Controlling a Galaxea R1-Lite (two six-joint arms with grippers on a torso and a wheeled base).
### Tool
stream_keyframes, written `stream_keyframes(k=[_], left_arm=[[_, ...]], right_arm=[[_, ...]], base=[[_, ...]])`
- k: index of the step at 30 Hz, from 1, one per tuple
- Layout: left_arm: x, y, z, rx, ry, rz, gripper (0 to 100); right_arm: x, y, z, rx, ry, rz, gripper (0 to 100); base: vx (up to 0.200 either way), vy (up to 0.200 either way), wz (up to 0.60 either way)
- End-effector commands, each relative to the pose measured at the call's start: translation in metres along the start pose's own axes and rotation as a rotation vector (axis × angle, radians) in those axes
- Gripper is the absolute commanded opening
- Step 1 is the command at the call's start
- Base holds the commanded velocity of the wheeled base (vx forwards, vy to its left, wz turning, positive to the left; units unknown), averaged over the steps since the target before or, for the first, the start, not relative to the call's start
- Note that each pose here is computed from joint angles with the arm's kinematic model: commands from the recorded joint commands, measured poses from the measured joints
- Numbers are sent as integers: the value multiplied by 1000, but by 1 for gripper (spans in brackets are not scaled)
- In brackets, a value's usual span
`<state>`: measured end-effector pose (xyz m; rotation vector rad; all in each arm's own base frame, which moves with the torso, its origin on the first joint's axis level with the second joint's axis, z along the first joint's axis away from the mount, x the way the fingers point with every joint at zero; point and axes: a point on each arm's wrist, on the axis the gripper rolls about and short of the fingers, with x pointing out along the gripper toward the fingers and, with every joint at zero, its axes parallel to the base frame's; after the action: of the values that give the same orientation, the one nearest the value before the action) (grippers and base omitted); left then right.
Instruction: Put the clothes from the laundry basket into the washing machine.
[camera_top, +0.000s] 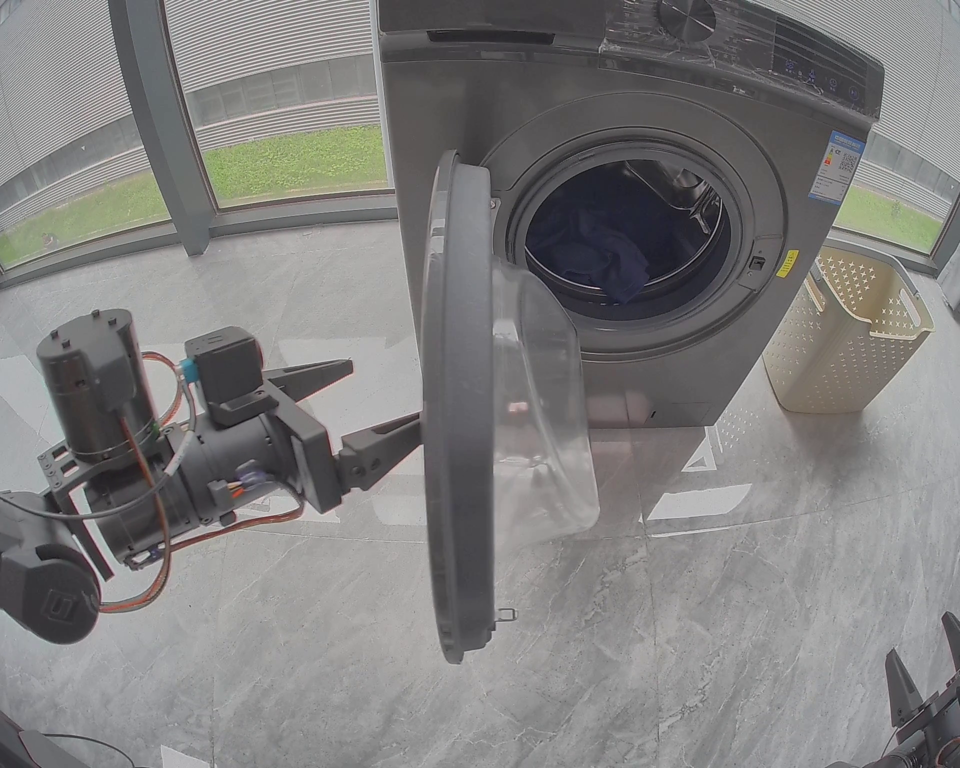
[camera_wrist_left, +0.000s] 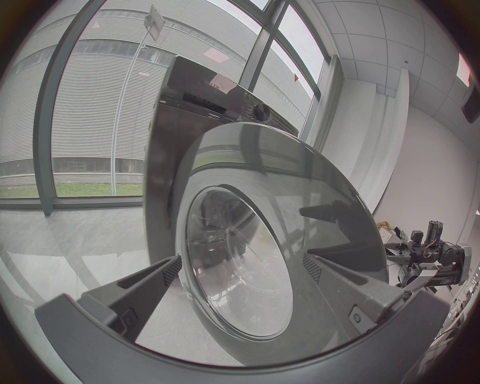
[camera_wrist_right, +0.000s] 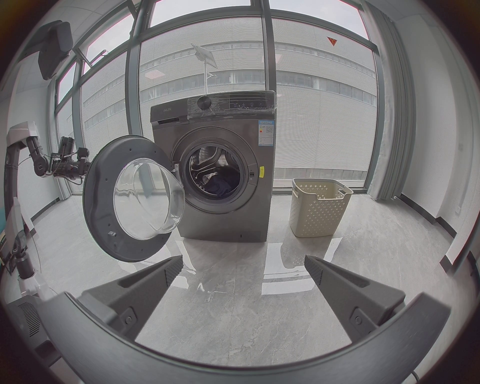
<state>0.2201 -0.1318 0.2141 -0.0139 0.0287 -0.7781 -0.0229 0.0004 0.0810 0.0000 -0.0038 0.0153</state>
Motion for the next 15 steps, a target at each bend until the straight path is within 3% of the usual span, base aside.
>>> stream_keyframes(k=[1, 15], left_arm=[[30, -7, -3, -6, 16, -44, 100], [101, -15, 8, 5, -39, -78, 100]], right_arm=[[0, 0, -5, 0, 4, 0, 100], [0, 0, -5, 0, 4, 0, 100]], base=[[0, 0, 0], [0, 0, 0]])
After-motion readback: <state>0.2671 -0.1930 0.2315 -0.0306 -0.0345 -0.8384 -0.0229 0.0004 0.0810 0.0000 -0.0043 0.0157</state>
